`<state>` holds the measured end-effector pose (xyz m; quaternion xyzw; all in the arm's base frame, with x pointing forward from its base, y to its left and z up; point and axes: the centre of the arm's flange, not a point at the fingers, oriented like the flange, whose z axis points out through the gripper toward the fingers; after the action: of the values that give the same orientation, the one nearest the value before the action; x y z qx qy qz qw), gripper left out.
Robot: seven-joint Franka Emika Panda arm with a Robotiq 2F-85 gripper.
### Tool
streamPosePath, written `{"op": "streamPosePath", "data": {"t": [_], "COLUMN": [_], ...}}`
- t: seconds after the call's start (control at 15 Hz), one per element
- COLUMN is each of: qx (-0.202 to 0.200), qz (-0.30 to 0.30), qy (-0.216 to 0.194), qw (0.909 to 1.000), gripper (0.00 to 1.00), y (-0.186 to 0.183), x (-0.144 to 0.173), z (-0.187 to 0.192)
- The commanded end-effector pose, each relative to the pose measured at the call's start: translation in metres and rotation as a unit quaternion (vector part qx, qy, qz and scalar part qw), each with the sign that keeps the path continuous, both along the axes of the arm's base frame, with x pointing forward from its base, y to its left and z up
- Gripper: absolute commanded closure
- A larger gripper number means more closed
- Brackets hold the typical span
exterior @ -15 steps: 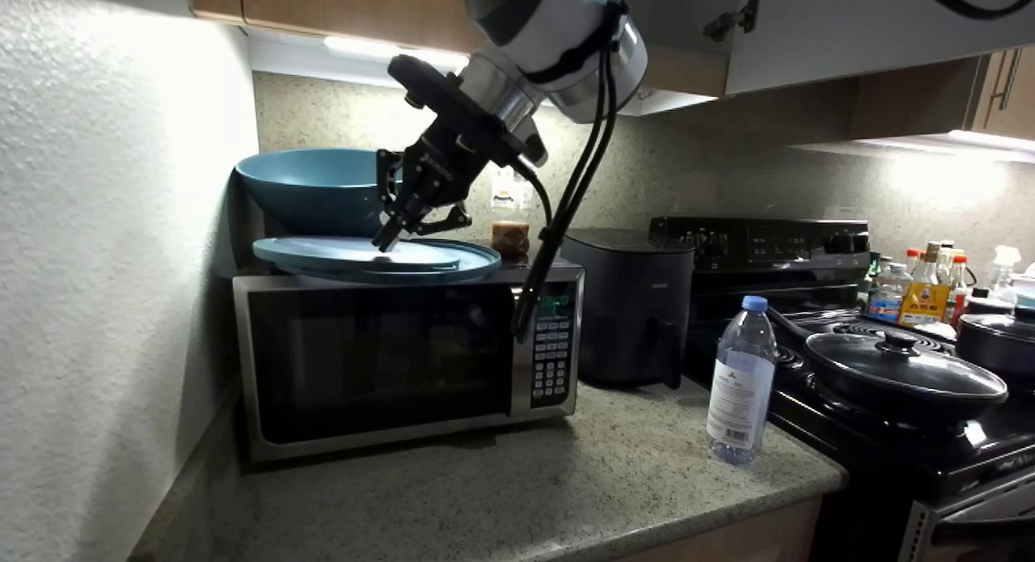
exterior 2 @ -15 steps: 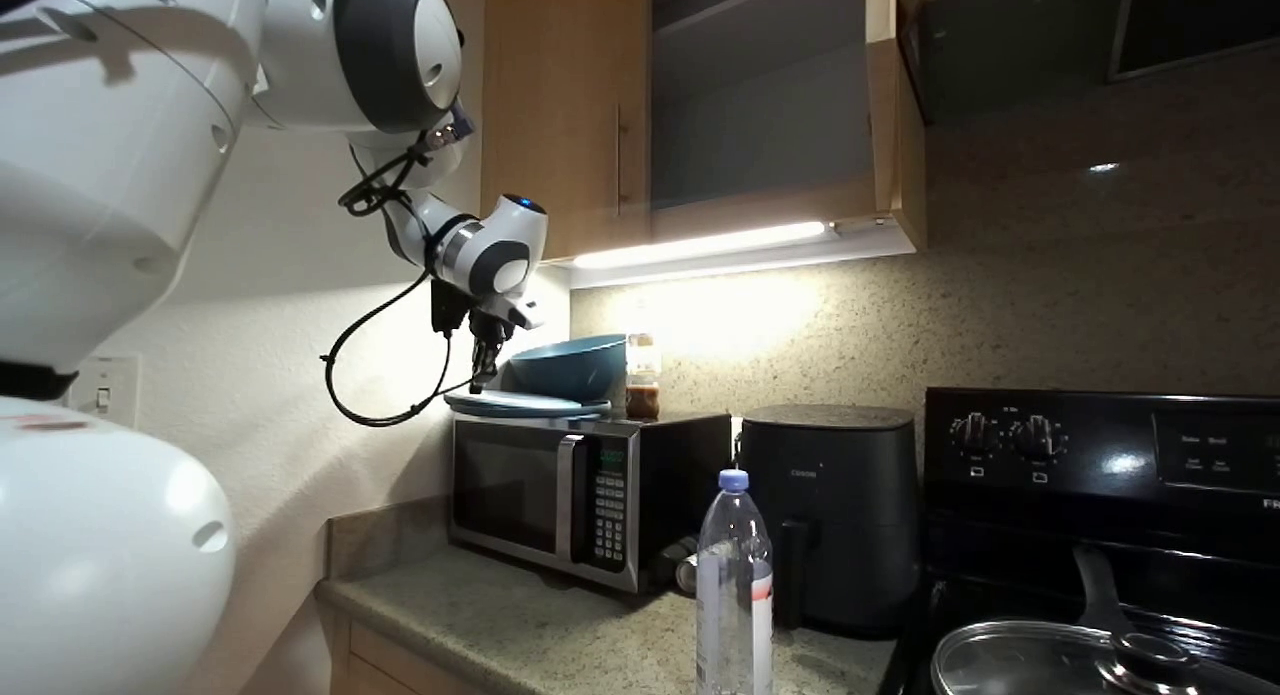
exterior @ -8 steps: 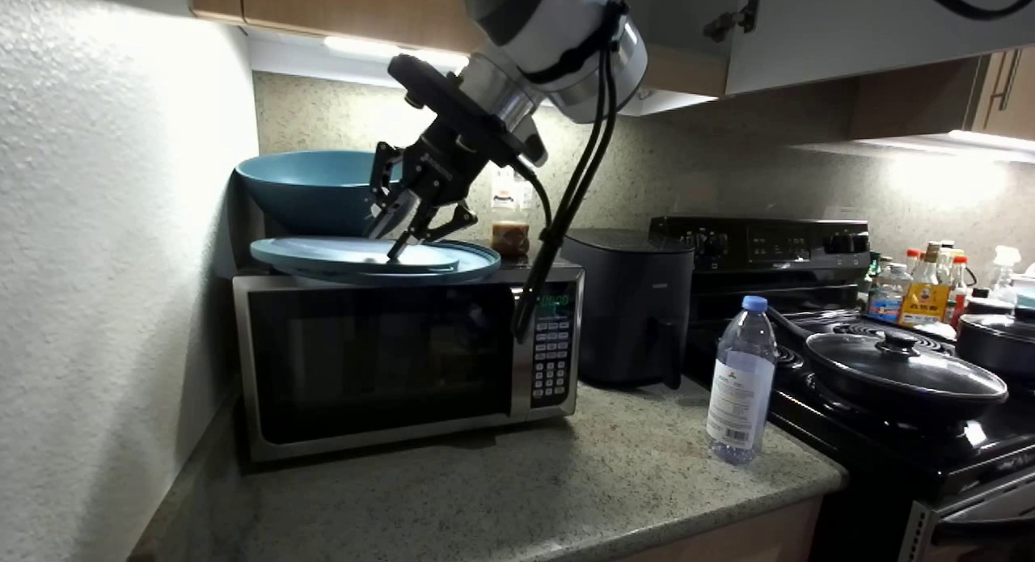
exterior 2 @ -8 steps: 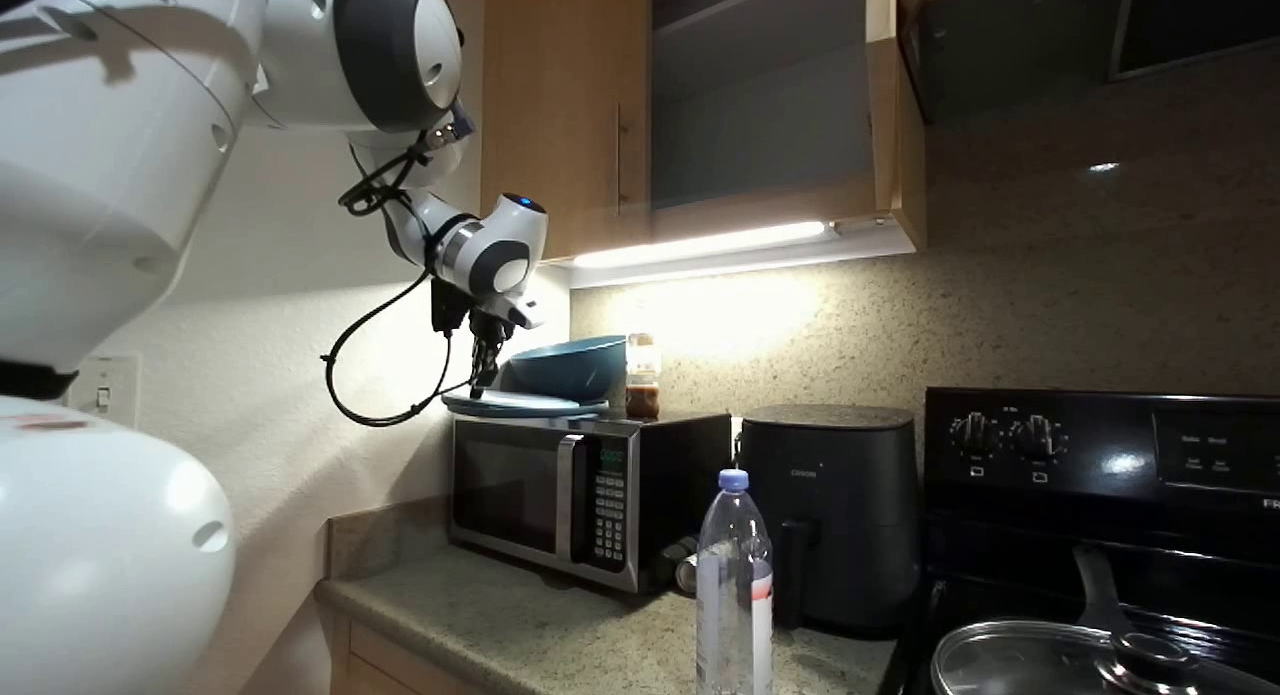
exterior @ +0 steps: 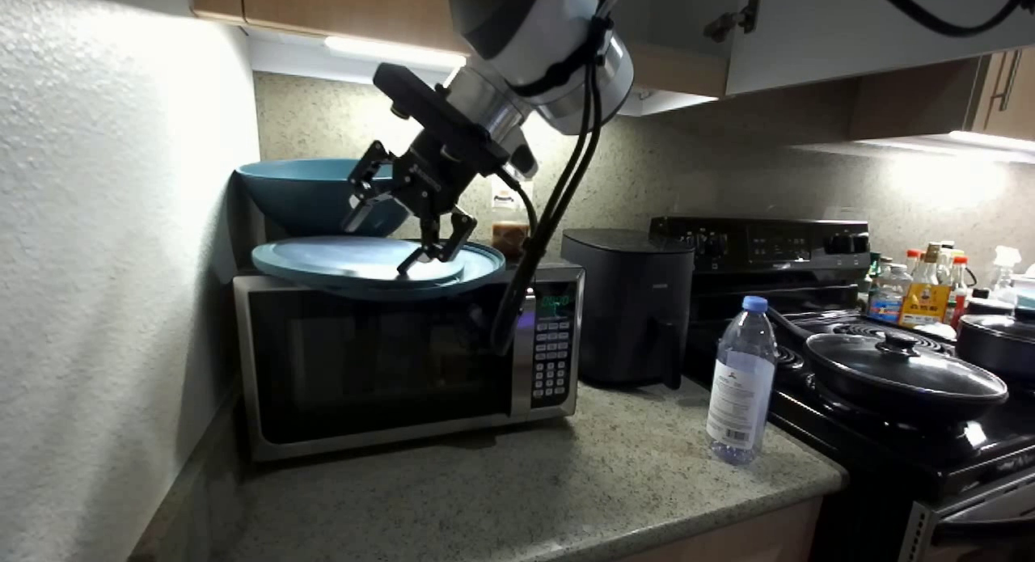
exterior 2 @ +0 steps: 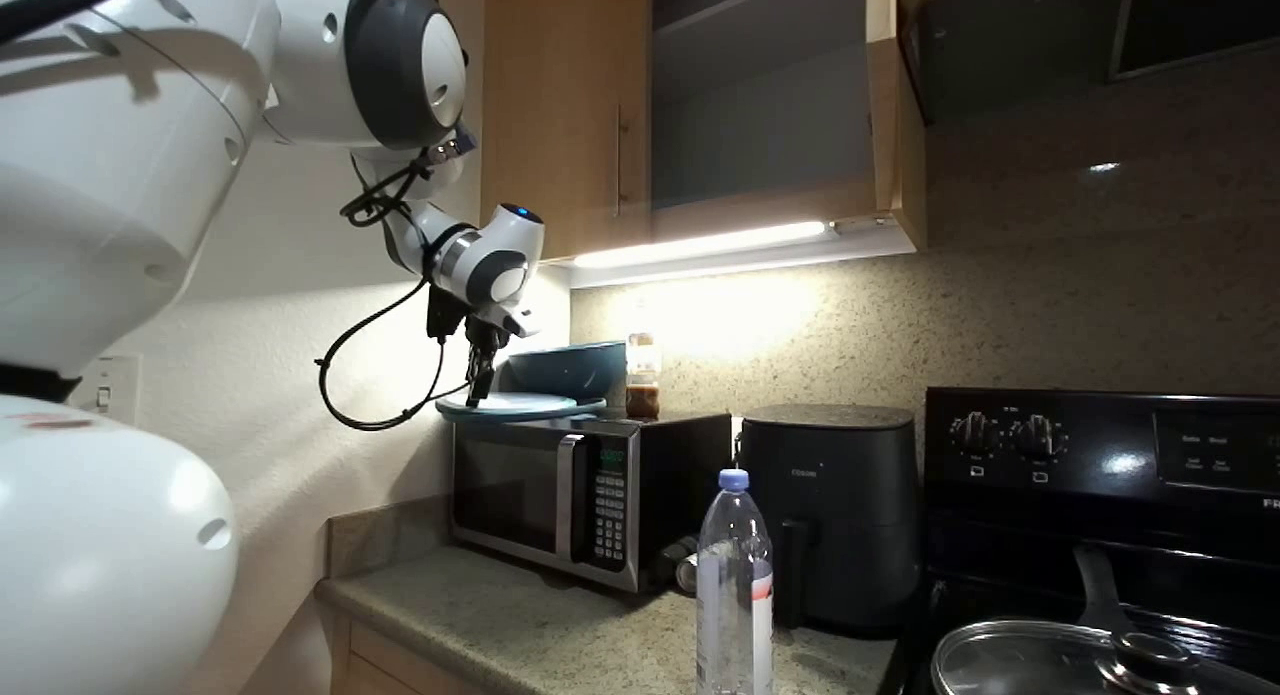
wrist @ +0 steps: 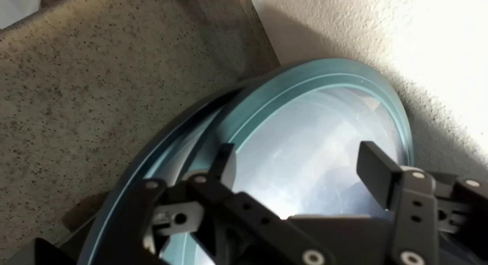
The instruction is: Pick up the lids from the top of the microwave and put them inside the open upper cabinet
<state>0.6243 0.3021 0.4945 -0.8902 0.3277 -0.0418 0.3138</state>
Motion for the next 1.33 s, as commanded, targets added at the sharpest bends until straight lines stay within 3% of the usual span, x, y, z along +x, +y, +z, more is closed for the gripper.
{"op": "streamPosePath", "data": {"t": [0.0, 0.47, 0.93, 1.0, 1.07, 1.27], "qx": [0.005, -0.023, -0.05, -0.063, -0.047, -0.05], "qz": [-0.054, -0.116, -0.197, -0.204, -0.178, -0.196], "qy": [0.01, 0.024, -0.001, 0.009, 0.001, 0.008], "qw": [0.9985, 0.9927, 0.9792, 0.9769, 0.983, 0.9792], "gripper": [0.0, 0.0, 0.0, 0.0, 0.0, 0.0], "y": [-0.014, -0.035, -0.056, -0.057, -0.053, -0.057], "x": [-0.014, -0.051, -0.085, -0.085, -0.067, -0.073], "z": [-0.001, 0.016, 0.041, 0.042, 0.041, 0.032]}}
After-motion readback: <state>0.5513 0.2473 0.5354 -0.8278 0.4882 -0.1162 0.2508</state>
